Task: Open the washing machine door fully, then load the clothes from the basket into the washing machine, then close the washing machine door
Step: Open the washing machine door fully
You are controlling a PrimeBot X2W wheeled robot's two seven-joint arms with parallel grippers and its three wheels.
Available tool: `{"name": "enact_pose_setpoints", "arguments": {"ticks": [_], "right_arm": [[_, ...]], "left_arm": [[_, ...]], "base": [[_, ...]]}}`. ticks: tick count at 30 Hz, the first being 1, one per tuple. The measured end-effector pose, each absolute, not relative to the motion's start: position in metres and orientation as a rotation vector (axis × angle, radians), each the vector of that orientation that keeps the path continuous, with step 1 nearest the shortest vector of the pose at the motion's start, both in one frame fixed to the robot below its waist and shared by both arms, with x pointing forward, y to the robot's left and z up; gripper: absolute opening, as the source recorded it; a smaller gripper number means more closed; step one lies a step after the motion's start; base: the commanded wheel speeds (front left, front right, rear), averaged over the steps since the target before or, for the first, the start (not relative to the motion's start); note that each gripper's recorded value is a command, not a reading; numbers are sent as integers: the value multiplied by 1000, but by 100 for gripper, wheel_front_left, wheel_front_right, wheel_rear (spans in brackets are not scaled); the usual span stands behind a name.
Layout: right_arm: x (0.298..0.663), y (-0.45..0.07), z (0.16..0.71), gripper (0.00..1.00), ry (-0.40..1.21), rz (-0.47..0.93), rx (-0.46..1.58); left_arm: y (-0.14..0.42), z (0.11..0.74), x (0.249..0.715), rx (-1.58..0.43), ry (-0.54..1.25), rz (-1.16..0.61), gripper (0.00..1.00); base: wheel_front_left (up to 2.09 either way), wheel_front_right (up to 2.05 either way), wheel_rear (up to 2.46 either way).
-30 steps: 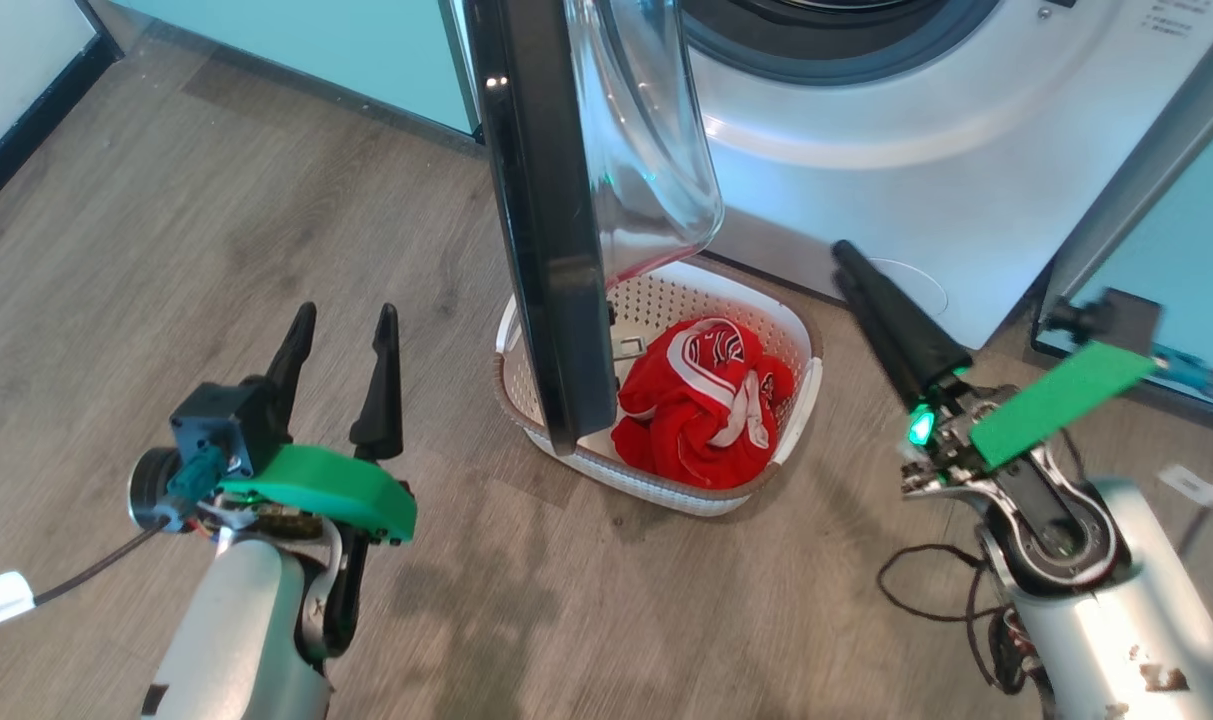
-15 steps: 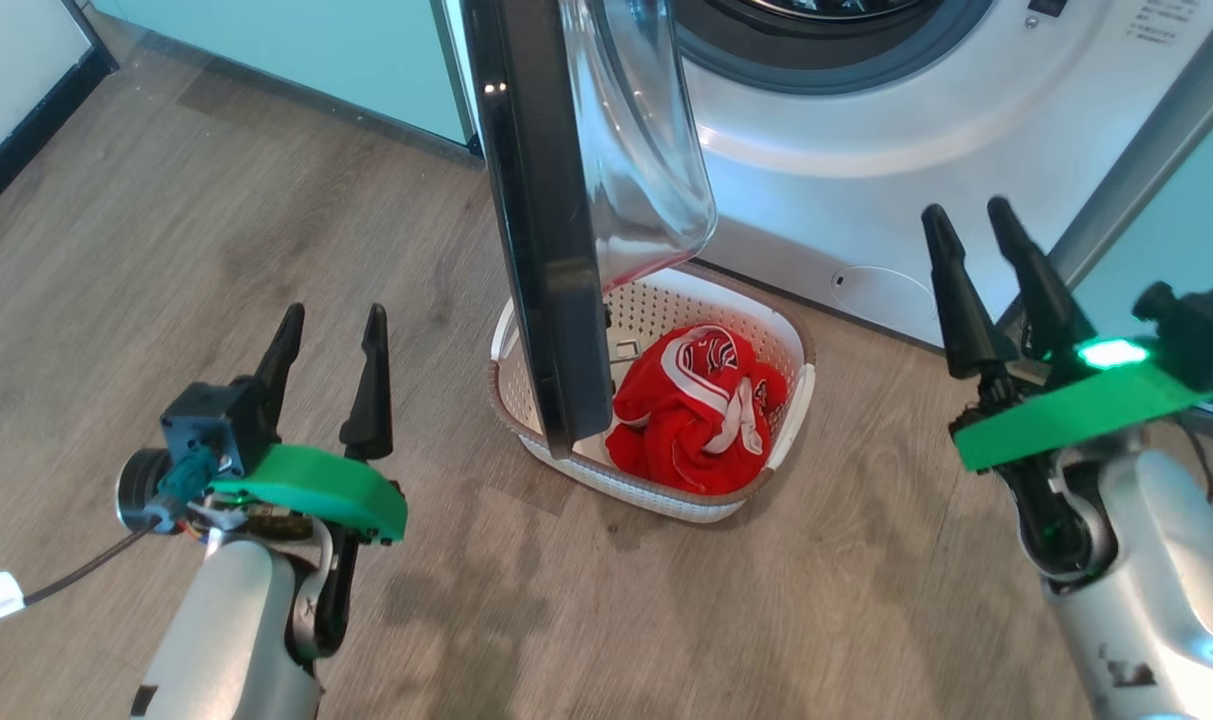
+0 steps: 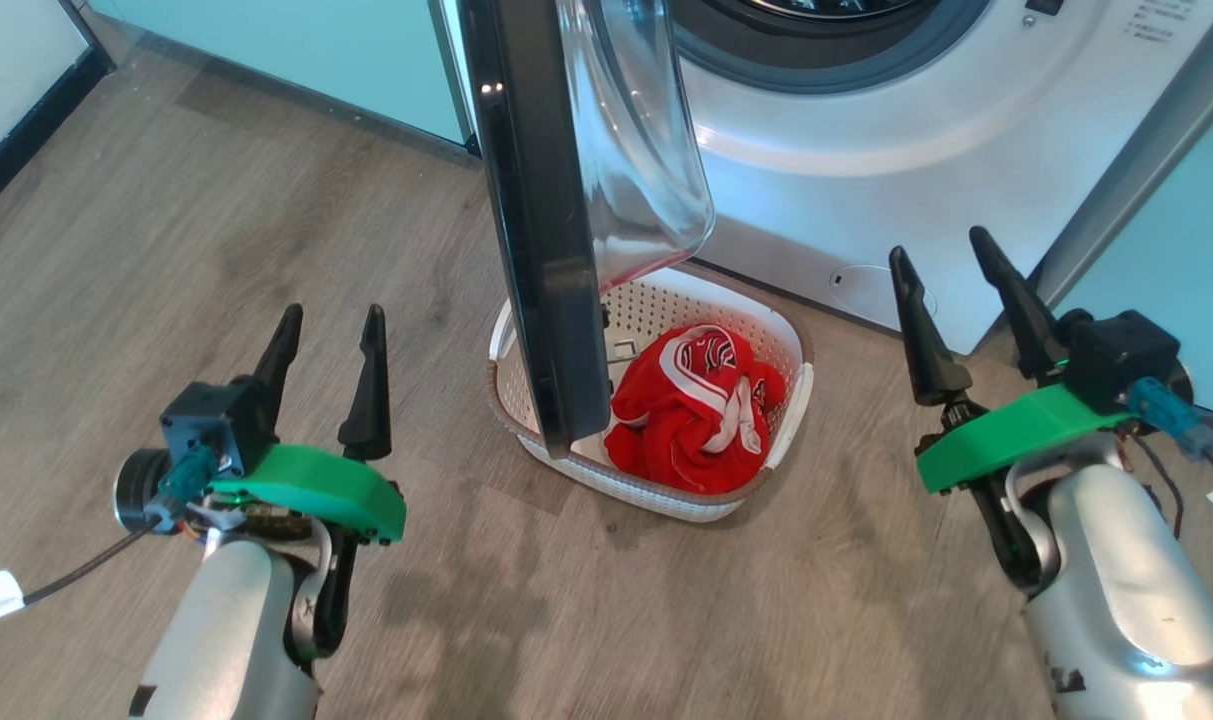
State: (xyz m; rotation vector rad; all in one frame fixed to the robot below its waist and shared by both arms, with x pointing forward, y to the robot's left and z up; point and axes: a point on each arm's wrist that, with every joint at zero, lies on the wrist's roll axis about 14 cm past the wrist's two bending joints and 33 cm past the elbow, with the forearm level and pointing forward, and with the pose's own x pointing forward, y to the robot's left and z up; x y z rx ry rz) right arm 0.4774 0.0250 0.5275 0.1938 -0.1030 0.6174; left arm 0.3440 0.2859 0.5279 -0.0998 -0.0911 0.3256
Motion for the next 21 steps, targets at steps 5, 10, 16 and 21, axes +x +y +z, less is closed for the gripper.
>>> {"name": "enact_pose_setpoints", "arguments": {"ticks": [5, 10, 16, 21], "right_arm": [[476, 24, 520, 100, -81, 609, 190], [476, 23, 514, 100, -65, 603, 191], [476, 23, 512, 100, -60, 602, 192], [476, 23, 511, 100, -58, 602, 193]], "left_arm": [[285, 528, 345, -107, -91, 323, 100], [285, 527, 345, -105, -89, 326, 100], [286, 526, 345, -99, -83, 327, 100], [286, 525, 345, -99, -81, 331, 100]], "base": [[0, 0, 0], [0, 0, 0], [0, 0, 0], [0, 0, 0]]}}
